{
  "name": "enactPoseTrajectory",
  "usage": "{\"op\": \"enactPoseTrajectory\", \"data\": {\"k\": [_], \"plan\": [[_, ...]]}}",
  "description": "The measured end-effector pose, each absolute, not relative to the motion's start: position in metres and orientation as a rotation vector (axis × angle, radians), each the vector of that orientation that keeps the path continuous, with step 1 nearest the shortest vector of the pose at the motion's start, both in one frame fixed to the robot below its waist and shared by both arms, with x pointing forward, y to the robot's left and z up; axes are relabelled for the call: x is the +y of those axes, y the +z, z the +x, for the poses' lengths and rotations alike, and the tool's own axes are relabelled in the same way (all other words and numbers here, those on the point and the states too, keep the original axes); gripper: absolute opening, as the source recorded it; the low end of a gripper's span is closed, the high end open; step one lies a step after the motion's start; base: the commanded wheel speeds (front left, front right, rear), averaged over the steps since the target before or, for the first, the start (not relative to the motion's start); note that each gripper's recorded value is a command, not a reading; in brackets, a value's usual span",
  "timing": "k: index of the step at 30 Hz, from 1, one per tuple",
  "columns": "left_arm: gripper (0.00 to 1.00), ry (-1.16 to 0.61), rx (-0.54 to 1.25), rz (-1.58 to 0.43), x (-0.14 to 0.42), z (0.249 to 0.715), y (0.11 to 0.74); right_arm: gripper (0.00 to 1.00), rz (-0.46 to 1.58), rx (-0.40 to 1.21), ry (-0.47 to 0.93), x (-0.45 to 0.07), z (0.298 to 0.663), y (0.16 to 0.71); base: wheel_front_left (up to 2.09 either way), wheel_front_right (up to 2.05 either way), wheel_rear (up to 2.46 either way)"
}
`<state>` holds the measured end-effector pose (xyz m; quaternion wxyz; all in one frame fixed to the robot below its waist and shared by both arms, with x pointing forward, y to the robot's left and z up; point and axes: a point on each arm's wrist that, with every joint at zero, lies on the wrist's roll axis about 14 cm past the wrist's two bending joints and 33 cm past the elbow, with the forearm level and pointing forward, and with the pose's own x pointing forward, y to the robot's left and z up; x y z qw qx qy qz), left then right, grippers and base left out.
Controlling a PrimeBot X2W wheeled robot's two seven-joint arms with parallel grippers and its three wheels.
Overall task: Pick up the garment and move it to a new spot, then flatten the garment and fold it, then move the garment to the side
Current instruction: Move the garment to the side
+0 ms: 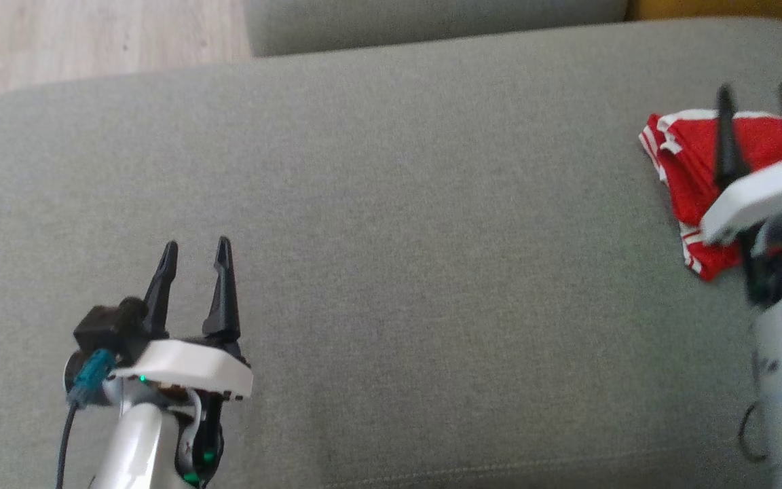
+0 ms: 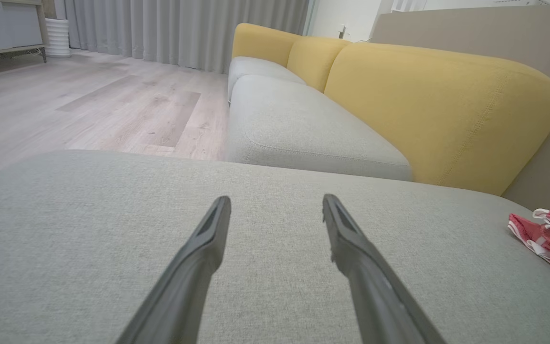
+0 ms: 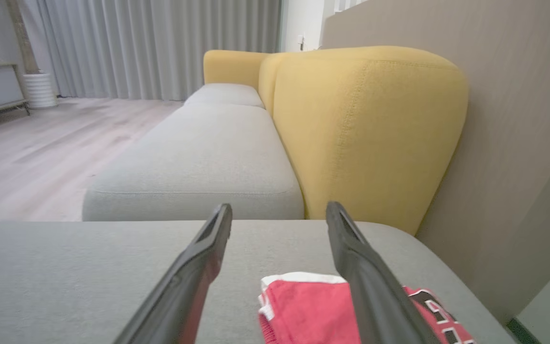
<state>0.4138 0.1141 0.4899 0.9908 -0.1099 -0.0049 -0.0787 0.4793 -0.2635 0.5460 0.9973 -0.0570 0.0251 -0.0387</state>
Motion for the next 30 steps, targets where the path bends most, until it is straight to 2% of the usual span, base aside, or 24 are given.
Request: {"op": "enactPoseTrajectory", "data": {"k": [6,16,25,30], "plan": [[1.0,-0.115,0.0,-0.222,0.129,0.394,0.488,1.0,-0.04,-0.006,-0.025,-0.225,0.449,0.54,0.0,0.0,0.0],[1.0,-0.073,0.005,-0.232,0.142,0.37,0.486,1.0,0.047,0.021,0.053,-0.184,0.406,0.505,0.0,0.0,0.0],[1.0,-0.06,0.022,-0.227,0.141,0.356,0.48,1.0,0.119,0.061,0.113,-0.159,0.376,0.48,0.0,0.0,0.0],[1.0,-0.046,0.02,-0.221,0.144,0.355,0.481,1.0,0.138,0.055,0.14,-0.149,0.373,0.48,0.0,0.0,0.0]]}}
